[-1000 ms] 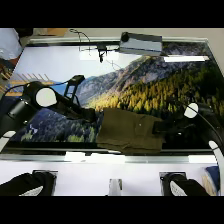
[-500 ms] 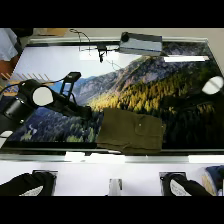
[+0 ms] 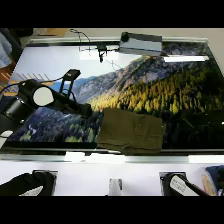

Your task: Fold the shirts.

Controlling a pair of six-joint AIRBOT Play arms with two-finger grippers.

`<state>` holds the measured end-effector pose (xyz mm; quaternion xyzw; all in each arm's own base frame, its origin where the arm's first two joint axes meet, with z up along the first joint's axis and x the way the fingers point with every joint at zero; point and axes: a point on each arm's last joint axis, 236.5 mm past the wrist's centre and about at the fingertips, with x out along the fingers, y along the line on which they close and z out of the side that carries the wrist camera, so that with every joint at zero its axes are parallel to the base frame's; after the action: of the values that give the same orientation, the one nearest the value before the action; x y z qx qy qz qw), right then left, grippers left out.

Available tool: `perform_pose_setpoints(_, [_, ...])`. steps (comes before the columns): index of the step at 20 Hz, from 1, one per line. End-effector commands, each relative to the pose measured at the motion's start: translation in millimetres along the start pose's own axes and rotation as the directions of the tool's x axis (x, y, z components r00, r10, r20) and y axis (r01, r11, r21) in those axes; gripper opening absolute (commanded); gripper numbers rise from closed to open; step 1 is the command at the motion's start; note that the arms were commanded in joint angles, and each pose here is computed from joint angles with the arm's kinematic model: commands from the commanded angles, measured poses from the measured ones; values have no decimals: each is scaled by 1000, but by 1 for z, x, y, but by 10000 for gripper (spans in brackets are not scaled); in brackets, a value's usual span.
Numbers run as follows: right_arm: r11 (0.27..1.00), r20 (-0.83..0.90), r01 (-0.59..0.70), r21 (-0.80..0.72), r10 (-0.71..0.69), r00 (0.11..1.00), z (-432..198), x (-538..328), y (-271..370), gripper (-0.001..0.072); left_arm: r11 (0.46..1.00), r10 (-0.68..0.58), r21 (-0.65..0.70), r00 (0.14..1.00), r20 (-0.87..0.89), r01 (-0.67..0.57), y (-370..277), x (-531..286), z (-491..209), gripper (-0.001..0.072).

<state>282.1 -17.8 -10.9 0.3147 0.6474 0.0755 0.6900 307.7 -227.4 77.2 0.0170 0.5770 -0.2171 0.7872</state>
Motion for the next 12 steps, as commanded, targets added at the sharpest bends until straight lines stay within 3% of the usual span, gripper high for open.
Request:
perform_pose_setpoints(1, [972, -90, -230, -46, 225, 970, -41, 36, 23, 689, 1000, 1, 1, 1000, 16, -1, 0, 0, 4, 665])
perform_pose_setpoints(12, [996, -136, -83, -30, 78, 988, -73, 78, -30, 690, 1000, 2, -5, 1000, 14, -2, 1, 4, 5, 665])
